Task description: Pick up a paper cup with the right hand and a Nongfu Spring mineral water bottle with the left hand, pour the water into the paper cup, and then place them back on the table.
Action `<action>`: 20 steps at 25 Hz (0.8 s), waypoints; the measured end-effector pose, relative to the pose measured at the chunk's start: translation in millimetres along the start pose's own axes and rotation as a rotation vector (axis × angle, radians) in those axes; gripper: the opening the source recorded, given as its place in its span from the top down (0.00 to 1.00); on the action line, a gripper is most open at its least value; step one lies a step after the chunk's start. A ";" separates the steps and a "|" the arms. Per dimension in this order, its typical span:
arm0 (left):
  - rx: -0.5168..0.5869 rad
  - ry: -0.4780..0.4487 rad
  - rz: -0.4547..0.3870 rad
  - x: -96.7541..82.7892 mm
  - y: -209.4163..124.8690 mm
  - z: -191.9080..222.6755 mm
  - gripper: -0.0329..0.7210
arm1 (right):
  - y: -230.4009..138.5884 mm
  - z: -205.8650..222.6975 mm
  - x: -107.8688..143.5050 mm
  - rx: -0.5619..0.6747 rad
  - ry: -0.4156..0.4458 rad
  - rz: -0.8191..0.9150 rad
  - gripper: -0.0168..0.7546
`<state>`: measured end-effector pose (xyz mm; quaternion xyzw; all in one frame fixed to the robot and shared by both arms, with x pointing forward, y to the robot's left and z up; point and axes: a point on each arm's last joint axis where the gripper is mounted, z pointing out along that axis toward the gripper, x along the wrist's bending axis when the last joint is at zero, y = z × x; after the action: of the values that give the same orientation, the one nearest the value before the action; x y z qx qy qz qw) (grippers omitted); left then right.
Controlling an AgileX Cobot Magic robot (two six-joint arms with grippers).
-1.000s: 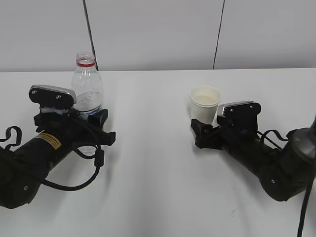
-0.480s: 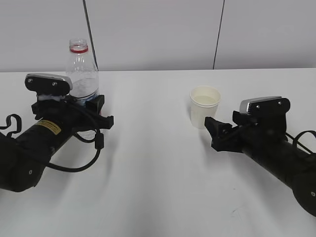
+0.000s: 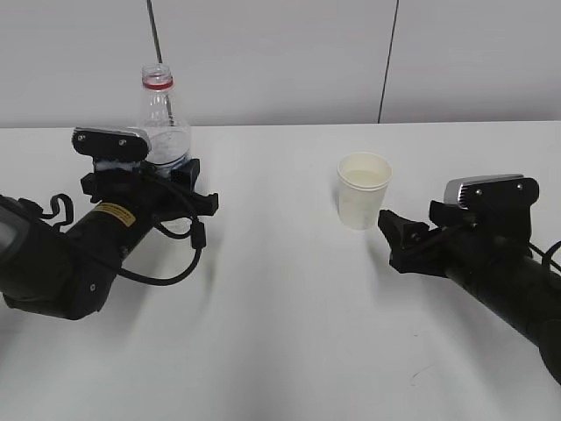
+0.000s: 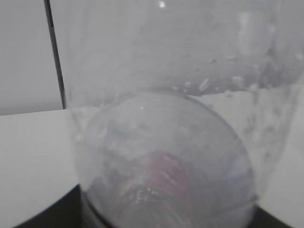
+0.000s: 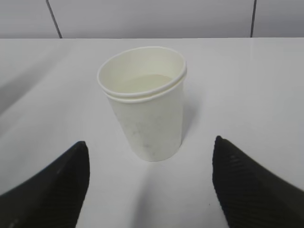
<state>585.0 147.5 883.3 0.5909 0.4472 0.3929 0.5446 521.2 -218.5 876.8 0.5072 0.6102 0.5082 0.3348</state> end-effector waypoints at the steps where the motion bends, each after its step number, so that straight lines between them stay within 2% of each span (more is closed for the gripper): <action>1: 0.005 0.007 -0.002 0.5 -2.4 1.0 0.54 | 0.0 0.0 -0.2 0.000 -0.002 0.002 0.21; 14: -0.006 0.042 -0.016 3.7 -11.0 3.3 0.53 | 0.2 0.0 -0.3 -0.001 -0.003 0.002 0.21; 17: -0.006 0.042 -0.016 3.7 -11.0 3.3 0.45 | 0.2 0.0 -0.3 -0.001 -0.003 0.002 0.21; 20: -0.001 0.045 -0.017 4.0 -11.4 3.3 0.31 | 0.2 0.0 -0.3 -0.001 -0.003 0.002 0.21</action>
<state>588.2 150.4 871.5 0.5777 0.4640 0.4015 0.5382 521.3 -218.8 877.0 0.5085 0.6088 0.5080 0.3355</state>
